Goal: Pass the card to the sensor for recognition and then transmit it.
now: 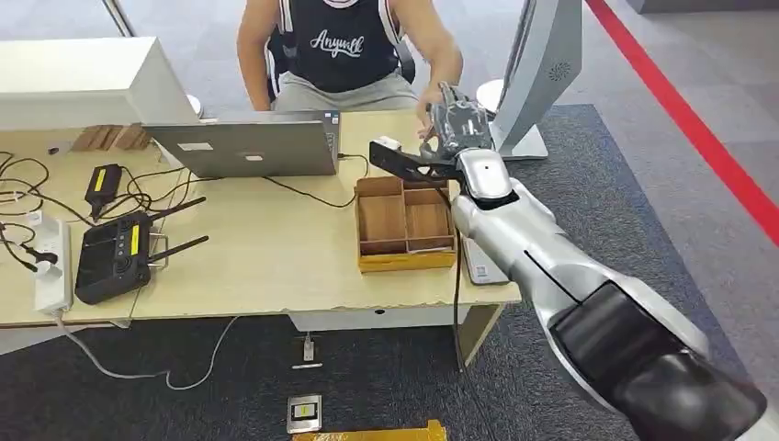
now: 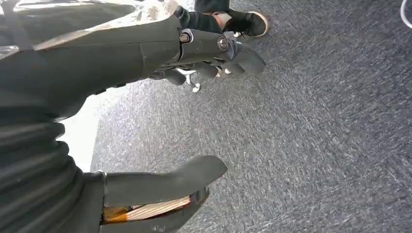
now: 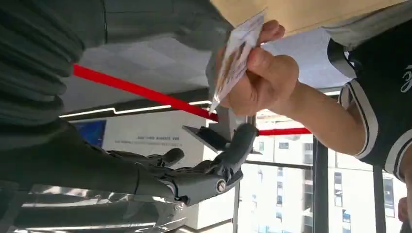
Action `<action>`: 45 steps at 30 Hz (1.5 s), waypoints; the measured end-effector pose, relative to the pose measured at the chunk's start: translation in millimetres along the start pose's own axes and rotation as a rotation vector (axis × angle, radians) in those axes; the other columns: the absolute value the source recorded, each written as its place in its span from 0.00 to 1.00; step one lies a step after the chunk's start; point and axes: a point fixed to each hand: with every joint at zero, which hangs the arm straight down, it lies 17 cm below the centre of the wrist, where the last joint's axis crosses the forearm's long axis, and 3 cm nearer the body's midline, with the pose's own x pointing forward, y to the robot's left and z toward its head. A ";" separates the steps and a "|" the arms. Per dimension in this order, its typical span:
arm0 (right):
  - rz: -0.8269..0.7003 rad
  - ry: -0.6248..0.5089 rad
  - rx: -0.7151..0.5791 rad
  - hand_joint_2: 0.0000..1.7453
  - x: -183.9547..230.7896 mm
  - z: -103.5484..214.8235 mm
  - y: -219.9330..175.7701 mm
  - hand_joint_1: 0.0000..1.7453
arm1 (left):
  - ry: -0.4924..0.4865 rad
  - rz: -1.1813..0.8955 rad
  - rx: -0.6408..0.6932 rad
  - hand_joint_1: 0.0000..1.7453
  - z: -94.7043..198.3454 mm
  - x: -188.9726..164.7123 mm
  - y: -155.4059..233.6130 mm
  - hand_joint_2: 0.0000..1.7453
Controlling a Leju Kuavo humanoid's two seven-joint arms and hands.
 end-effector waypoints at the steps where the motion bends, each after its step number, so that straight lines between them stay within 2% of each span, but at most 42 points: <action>1: 0.001 0.001 0.001 0.00 -0.4 0.1 0.6 0.00 | -0.001 0.000 0.000 0.00 0.0 0.1 -0.1 1.00; 18: -0.025 0.030 -0.002 0.00 -17.9 -1.8 1.1 0.00 | -0.001 -0.014 -0.002 0.00 0.1 0.0 -0.5 1.00; 25: -0.228 -0.023 -0.029 0.00 -5.5 -5.0 -10.8 0.00 | 0.011 0.004 0.003 0.00 0.5 -3.2 -1.0 1.00; 30: -0.420 -0.131 -0.017 0.00 30.0 5.1 -9.7 0.00 | 0.037 0.034 0.002 0.00 2.9 -12.4 -7.1 1.00; 31: -0.458 -0.145 -0.002 1.00 38.3 12.1 -2.8 0.00 | 0.046 0.039 0.001 0.00 3.7 -15.5 -9.0 1.00; 35: -0.543 -0.156 0.055 1.00 50.6 47.3 34.6 0.00 | 0.074 0.055 -0.006 0.00 5.8 -24.0 -14.3 1.00; 40: -0.593 -0.206 0.084 1.00 56.1 82.3 53.3 0.00 | 0.090 0.075 -0.002 0.00 6.4 -28.0 -14.8 1.00; 45: -0.609 -0.229 0.111 1.00 58.2 104.3 68.1 0.00 | 0.096 0.088 0.004 0.00 6.3 -29.3 -14.0 1.00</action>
